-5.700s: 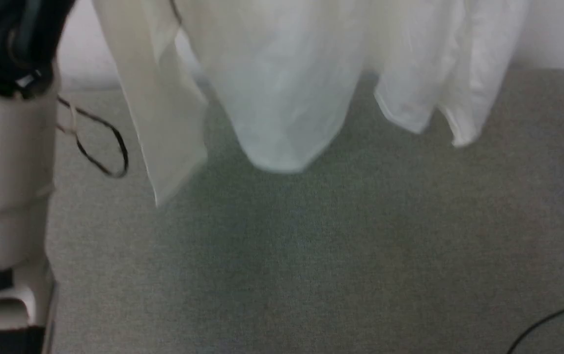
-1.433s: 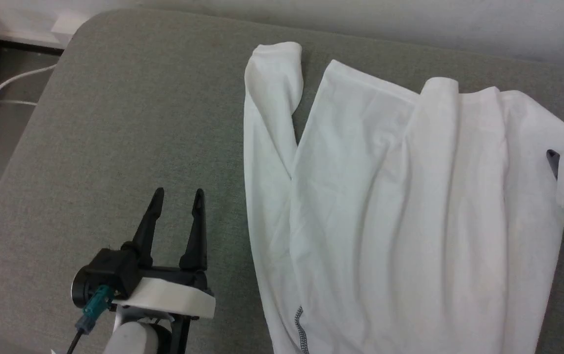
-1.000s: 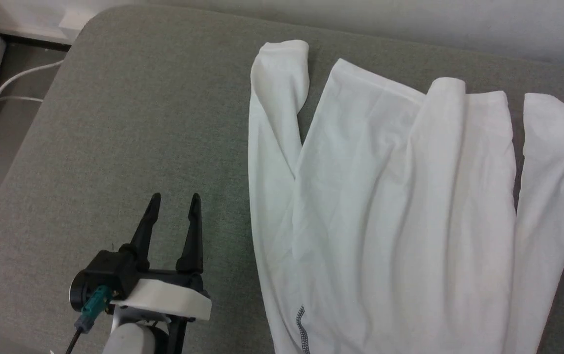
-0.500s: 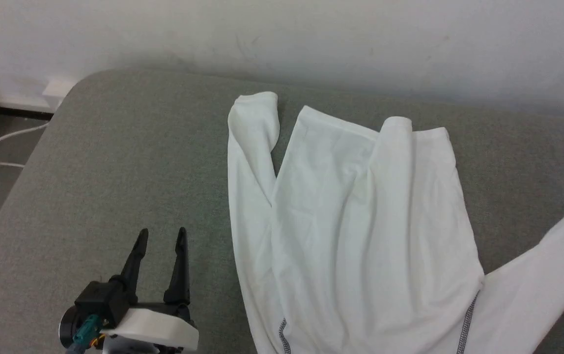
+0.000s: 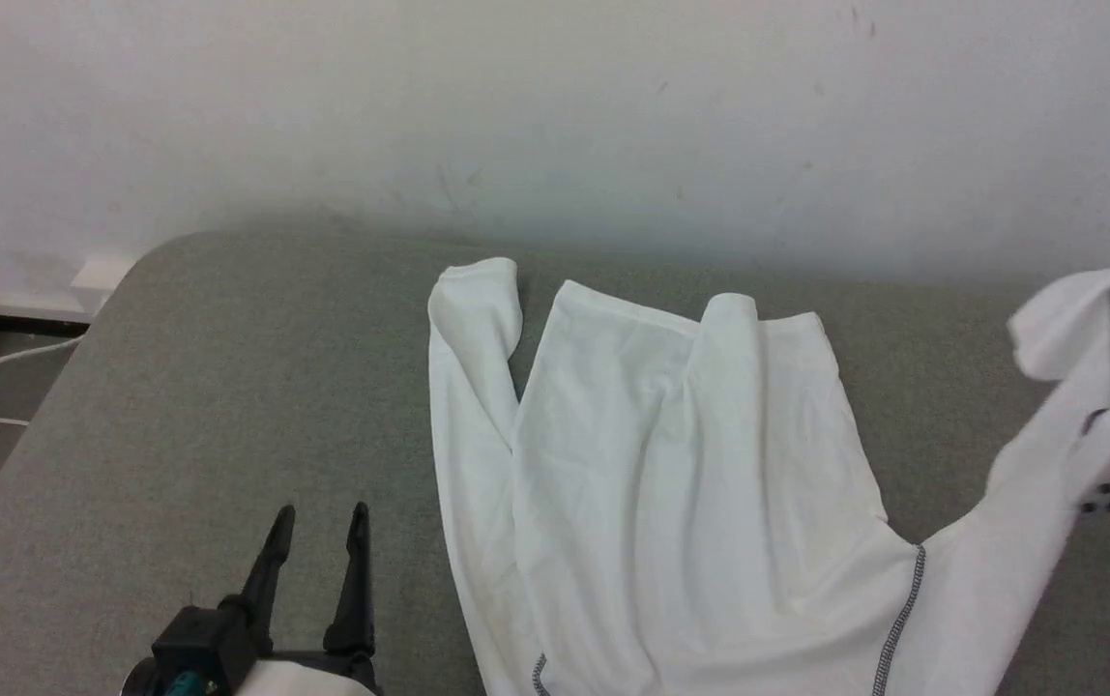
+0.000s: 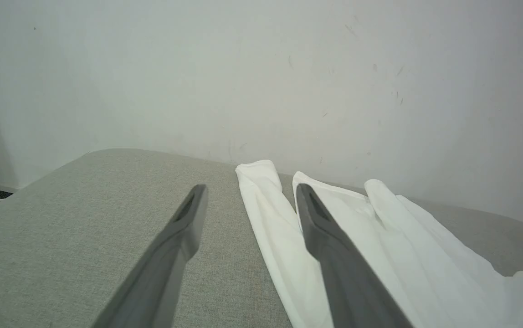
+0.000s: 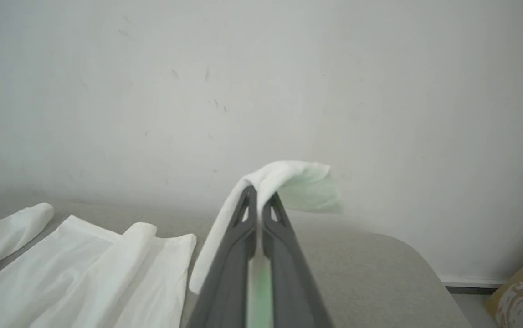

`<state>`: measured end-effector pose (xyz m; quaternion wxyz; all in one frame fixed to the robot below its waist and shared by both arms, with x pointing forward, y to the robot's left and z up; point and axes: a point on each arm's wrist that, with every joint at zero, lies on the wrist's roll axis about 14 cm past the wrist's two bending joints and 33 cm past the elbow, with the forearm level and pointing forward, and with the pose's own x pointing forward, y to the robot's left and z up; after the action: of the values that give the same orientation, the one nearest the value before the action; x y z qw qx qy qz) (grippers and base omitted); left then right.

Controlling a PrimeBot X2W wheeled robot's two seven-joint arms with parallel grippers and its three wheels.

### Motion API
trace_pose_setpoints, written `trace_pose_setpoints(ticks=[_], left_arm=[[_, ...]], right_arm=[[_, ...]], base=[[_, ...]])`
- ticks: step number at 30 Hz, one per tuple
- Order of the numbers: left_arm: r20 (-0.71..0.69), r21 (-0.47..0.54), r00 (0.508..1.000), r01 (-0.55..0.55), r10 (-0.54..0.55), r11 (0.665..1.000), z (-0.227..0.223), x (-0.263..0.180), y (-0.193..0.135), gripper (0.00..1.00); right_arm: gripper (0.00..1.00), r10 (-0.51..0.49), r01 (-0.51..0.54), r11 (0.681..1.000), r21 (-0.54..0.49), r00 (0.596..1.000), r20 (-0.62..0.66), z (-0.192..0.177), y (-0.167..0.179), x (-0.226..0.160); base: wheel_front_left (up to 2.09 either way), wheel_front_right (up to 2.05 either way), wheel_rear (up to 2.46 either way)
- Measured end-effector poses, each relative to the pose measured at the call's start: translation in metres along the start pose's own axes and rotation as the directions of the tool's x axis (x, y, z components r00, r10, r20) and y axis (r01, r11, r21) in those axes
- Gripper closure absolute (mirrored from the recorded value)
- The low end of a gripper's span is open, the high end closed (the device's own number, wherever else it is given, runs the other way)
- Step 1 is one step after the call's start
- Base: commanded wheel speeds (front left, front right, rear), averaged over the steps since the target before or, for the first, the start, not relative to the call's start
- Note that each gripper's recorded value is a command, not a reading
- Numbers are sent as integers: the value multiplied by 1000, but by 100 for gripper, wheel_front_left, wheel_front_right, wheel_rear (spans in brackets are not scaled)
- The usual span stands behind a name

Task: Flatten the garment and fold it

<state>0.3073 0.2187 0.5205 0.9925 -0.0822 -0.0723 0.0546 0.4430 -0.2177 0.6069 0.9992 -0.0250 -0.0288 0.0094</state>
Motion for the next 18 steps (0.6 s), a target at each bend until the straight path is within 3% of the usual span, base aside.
trace_pose_setpoints(ticks=[3,7,13,18], left_arm=[[-2,-3,1000,-2,2,1000,-1,-6,0,0],[7,-3,1000,-12,12,1000,2,-11,4,0],[6,-5,999,-35,35,999,2,-20,10,0],[-8,-7,998,-69,68,998,-1,-30,19,0]], right_arm=[[100,141,-140,990,18,990,-12,1,63,-16],[100,306,-304,952,42,950,-63,-12,129,-31],[100,426,-407,902,143,892,-154,-57,175,-36],[100,493,-476,869,133,855,-162,-75,208,-29]], base=[[0,0,0],[0,0,0],[0,0,0],[0,0,0]])
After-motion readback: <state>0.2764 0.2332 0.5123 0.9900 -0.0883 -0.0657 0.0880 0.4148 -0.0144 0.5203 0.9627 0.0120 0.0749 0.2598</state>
